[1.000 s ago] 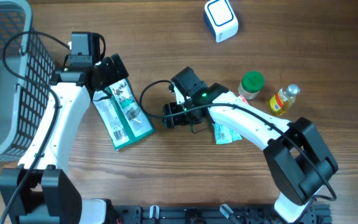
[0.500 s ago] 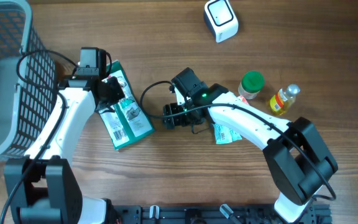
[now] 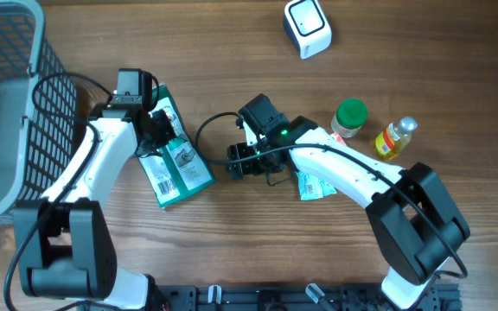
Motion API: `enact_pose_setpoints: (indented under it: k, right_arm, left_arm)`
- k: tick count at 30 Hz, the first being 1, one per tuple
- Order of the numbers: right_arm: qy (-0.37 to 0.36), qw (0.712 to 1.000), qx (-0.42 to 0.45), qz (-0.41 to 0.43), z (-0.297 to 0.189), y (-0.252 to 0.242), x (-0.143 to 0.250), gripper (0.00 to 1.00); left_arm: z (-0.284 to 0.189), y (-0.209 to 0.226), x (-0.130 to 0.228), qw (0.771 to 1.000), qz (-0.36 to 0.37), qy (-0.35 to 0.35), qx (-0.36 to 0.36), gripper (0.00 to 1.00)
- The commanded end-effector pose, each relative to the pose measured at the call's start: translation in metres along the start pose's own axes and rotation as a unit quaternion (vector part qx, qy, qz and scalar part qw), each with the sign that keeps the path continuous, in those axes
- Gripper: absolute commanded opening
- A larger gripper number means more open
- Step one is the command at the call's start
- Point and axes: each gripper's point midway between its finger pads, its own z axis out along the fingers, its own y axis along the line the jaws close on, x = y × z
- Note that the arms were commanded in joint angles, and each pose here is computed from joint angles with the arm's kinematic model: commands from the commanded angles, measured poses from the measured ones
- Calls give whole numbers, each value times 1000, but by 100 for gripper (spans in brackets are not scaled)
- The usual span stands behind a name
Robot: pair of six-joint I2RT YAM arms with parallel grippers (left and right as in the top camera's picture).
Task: Scan the item barcode
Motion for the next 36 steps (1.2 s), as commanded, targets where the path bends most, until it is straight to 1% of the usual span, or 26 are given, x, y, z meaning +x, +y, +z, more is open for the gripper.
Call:
enact_pose_setpoints:
  k: [1, 4, 8, 15, 17, 19, 22, 25, 28, 31, 36]
  right_arm:
    - [5, 1000, 14, -4, 6, -8, 4, 72]
    - [5, 1000, 14, -7, 6, -8, 4, 71]
    - [2, 1000, 16, 1, 4, -14, 0, 70]
    - [12, 999, 25, 17, 1, -25, 2, 71]
    - [12, 999, 25, 17, 1, -25, 2, 71]
    - [10, 999, 25, 21, 0, -26, 1, 72]
    - [8, 999, 25, 31, -3, -34, -3, 71]
    - [16, 998, 32, 50, -7, -46, -2, 71]
    - [28, 996, 31, 84, -12, -57, 1, 71]
    - [29, 997, 16, 76, -15, -61, -3, 71]
    - [32, 998, 6, 60, -17, -61, -2, 71]
  left_arm:
    - [19, 5, 15, 1000, 3, 23, -7, 11]
    - [27, 5, 22, 999, 6, 38, -11, 10]
    - [35, -6, 40, 998, 19, 66, 6, 9]
    - [47, -27, 59, 997, 53, 57, 22, 7]
    - [52, -32, 67, 997, 51, 58, 26, 7]
    - [53, -38, 77, 995, 65, 64, 32, 7]
    - [50, -57, 91, 991, 84, 85, 67, 7]
    - [42, -93, 110, 975, 138, 105, 142, 6]
    - [36, -113, 125, 966, 166, 112, 166, 5]
    - [25, -123, 124, 963, 177, 101, 177, 4]
    - [-17, -130, 96, 966, 150, 55, 205, 5]
